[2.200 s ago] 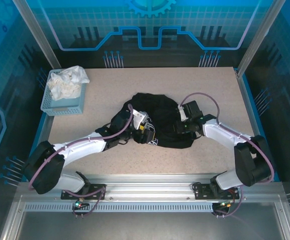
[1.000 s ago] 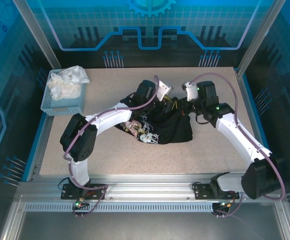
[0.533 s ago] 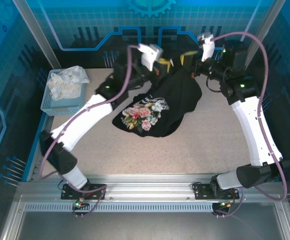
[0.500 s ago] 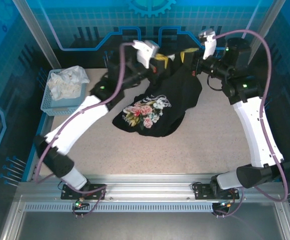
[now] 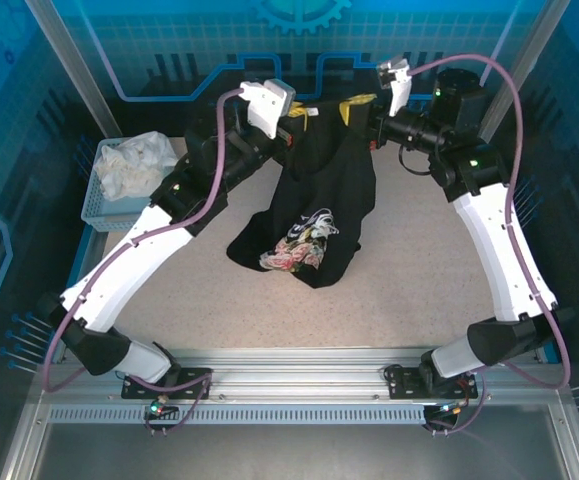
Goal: Fold the inside-out t-shirt
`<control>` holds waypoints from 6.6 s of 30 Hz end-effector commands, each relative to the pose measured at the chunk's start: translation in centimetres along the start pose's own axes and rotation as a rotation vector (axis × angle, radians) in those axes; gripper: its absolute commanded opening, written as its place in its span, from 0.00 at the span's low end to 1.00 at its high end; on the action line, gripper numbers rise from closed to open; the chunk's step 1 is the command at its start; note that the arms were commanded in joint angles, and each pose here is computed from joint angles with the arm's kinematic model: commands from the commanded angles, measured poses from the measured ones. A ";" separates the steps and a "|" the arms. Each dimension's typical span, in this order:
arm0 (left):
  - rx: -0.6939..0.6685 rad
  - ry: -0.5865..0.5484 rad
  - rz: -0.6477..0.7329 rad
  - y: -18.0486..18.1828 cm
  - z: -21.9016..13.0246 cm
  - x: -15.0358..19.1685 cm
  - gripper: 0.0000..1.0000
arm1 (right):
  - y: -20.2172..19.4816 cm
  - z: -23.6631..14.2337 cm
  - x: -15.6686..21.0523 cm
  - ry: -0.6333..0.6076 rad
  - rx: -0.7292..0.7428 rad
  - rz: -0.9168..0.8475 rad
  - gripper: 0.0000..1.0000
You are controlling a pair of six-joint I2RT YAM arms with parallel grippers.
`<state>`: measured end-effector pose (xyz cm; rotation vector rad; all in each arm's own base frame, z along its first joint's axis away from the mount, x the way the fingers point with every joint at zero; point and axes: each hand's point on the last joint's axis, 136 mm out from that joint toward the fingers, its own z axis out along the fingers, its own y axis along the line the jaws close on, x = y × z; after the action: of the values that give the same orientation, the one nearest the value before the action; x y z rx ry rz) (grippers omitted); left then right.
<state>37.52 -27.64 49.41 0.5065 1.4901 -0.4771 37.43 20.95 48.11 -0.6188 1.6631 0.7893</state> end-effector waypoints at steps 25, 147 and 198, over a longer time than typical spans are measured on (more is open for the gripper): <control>-0.699 0.520 -0.435 18.6 -10.8 32.1 0.68 | 3.1 8.7 25.2 0.463 -0.121 0.352 0.48; 0.078 0.354 -0.626 -1.9 -7.5 23.7 0.00 | -5.3 -0.3 32.9 0.452 0.324 0.311 0.17; -0.341 0.682 -0.468 3.6 -10.1 37.2 0.40 | 4.0 2.2 33.2 0.501 -0.076 0.372 0.00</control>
<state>32.67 -19.36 11.44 0.0164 2.3430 -0.4698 28.72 24.62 15.42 -0.6013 2.2791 0.9356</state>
